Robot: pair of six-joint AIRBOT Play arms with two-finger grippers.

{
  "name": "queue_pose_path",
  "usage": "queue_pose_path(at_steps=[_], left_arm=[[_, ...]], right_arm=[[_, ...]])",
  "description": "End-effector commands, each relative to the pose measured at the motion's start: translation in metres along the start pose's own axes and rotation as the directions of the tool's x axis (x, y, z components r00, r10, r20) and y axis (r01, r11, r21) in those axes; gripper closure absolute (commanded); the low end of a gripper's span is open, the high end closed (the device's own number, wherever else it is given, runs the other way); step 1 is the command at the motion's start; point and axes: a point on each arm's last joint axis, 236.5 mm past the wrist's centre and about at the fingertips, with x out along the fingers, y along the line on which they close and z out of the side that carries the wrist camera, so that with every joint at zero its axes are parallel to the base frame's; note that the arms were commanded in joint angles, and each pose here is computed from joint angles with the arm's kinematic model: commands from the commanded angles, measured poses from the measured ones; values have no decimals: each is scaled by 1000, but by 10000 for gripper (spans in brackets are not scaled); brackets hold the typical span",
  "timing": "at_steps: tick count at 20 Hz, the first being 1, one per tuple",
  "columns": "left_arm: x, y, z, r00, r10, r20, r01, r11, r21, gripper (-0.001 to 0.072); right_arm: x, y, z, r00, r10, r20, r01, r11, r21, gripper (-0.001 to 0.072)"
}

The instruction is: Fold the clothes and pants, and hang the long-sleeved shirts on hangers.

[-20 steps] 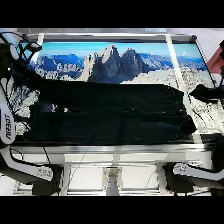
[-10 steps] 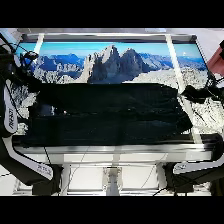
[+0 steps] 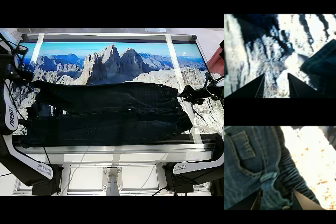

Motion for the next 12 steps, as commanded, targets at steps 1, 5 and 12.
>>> queue_pose_path(at_steps=[1,5,12], left_arm=[[-19,36,-10,999,42,-5,-42,993,-108,358],[-31,1,-27,961,-275,37,278,947,-159,363],[-3,-88,-69,757,-649,-79,623,753,-213,364]], right_arm=[[-17,10,-1,1000,8,16,-8,1000,-18,307],[-46,15,1,997,-23,69,28,998,-62,309],[-53,26,-20,1000,10,-8,-11,999,-53,308]])
